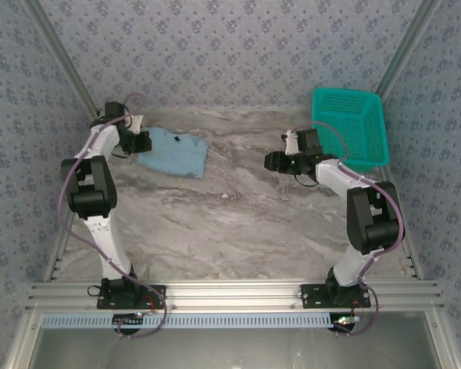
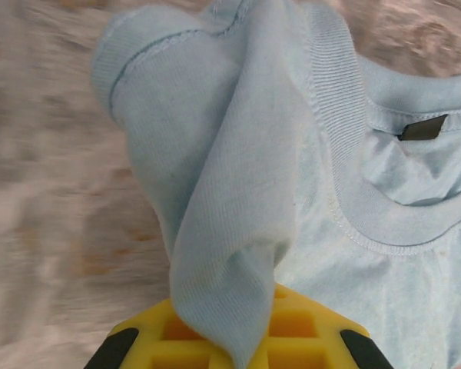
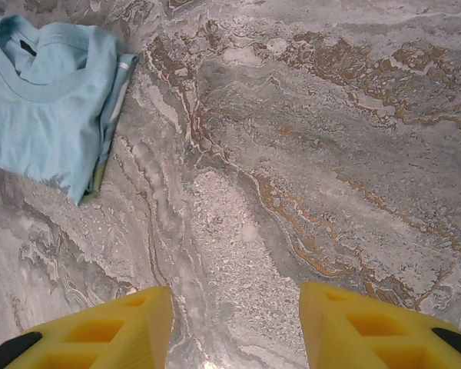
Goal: Fold the inside-out t-shirt
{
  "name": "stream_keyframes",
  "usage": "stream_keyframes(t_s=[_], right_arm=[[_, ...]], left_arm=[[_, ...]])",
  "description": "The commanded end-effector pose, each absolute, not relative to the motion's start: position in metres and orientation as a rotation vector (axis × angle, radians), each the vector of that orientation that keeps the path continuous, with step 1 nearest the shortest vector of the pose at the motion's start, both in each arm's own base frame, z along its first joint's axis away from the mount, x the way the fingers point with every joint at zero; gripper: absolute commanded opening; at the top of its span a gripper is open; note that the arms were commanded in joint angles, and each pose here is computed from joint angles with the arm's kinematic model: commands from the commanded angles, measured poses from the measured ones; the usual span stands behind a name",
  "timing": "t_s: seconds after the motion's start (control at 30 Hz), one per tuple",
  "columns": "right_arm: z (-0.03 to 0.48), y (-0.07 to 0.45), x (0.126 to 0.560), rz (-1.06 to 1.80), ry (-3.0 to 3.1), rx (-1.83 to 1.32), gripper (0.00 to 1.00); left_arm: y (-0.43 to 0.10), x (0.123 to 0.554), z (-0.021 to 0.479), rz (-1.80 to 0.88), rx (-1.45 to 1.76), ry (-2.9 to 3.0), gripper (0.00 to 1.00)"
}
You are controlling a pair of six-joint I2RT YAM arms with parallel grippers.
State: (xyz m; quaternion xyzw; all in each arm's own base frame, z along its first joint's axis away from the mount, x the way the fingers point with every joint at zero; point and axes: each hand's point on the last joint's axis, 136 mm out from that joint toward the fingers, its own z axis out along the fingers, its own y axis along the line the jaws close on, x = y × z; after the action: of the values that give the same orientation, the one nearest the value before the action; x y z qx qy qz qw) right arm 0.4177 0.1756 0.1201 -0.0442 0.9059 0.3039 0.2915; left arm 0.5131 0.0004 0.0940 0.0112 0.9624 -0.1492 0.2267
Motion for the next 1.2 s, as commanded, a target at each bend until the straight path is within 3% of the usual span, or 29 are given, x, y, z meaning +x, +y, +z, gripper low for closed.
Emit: stream_keyframes(t_s=[0.0,0.3,0.57,0.8,0.97,1.03,1.1,1.17], right_arm=[[0.132,0.175,0.409,0.825,2.398,-0.159,0.49],[0.124,0.179,0.412,0.839,2.404,-0.155,0.49],[0.138,0.176,0.402,0.803,2.388,-0.163,0.50],[0.171,0.149,0.382,0.486,2.346,-0.201,0.54],[0.194,0.104,0.360,0.151,2.262,-0.120,0.70],[0.194,0.084,0.350,0.046,2.236,-0.064,0.77],[0.193,0.066,0.342,-0.026,2.196,-0.010,0.95],[0.189,0.046,0.333,-0.113,2.164,0.056,1.00]], left_arm=[[0.045,0.510,0.073,-0.261,0.048,2.749,0.00],[0.100,0.543,0.060,0.021,0.018,2.826,0.02],[0.099,0.532,0.121,0.030,-0.146,2.726,0.51],[0.086,0.495,0.187,-0.047,-0.328,2.524,0.67],[0.039,0.453,0.232,-0.315,-0.358,2.200,0.77],[0.029,0.430,0.238,-0.334,-0.377,2.101,0.82],[0.025,0.405,0.234,-0.293,-0.386,2.036,0.85],[0.027,0.382,0.220,-0.233,-0.401,1.990,0.88]])
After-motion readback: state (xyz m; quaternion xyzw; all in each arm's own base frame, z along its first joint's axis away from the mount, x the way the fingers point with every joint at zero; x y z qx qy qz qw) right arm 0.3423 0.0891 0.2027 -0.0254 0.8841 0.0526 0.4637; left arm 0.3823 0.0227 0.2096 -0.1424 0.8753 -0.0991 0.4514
